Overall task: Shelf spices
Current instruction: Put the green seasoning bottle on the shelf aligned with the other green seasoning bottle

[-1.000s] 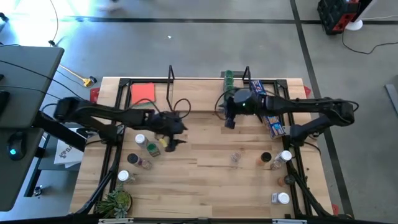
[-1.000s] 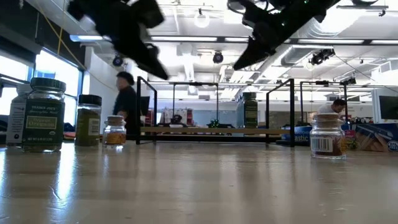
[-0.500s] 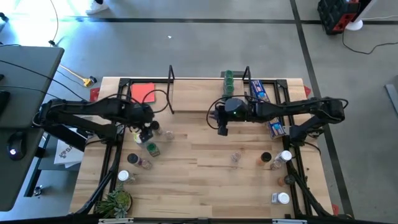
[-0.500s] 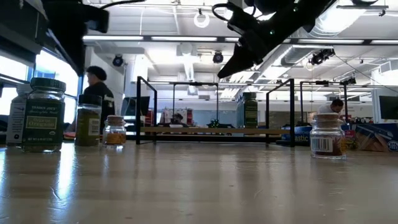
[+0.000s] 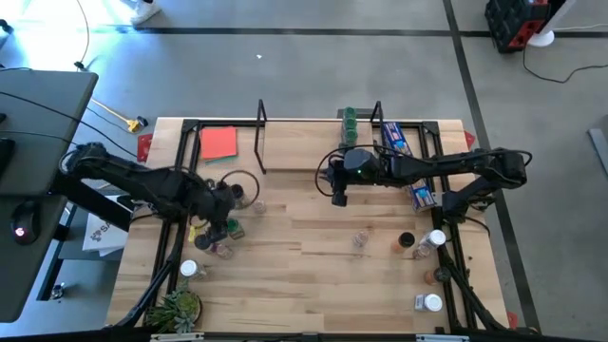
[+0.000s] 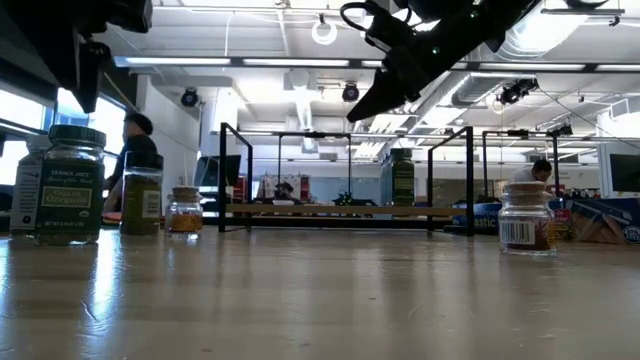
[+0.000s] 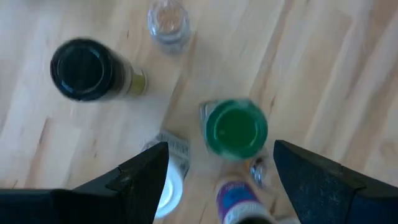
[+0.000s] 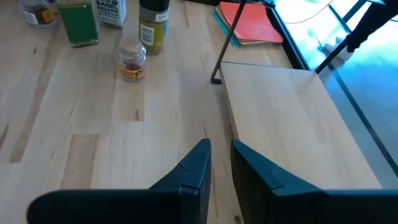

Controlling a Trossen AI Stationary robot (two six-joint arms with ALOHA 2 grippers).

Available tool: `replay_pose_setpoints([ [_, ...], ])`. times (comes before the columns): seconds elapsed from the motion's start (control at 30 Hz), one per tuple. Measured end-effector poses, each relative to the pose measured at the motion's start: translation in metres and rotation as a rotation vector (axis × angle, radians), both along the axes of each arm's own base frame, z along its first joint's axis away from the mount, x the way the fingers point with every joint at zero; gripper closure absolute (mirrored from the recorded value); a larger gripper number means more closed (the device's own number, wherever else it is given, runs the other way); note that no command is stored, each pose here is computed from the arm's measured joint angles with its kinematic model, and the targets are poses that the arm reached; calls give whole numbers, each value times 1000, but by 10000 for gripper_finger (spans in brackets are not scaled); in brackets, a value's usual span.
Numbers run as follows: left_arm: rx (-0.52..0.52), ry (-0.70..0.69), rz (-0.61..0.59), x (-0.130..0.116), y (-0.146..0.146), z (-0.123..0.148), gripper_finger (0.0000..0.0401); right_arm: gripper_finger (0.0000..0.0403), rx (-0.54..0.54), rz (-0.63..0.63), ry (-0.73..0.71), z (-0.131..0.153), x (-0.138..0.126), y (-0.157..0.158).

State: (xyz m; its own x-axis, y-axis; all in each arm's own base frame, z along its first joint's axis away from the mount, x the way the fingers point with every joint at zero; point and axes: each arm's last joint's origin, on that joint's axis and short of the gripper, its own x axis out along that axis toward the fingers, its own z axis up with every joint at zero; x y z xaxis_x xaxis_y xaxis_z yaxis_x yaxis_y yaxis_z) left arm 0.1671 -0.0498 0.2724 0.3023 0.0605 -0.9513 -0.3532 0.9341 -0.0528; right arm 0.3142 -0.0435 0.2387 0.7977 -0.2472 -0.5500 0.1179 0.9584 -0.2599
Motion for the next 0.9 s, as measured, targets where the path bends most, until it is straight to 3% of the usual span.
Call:
replay_pose_setpoints([
  [0.3,103,90,41,21,-22,-26,114,348,3,27,13,-1,0,9],
  [0.53,100,111,33,32,-27,-38,114,348,3,68,21,-2,1,22],
  [0.9,76,84,-2,34,-27,-35,114,348,15,91,33,-3,1,30],
])
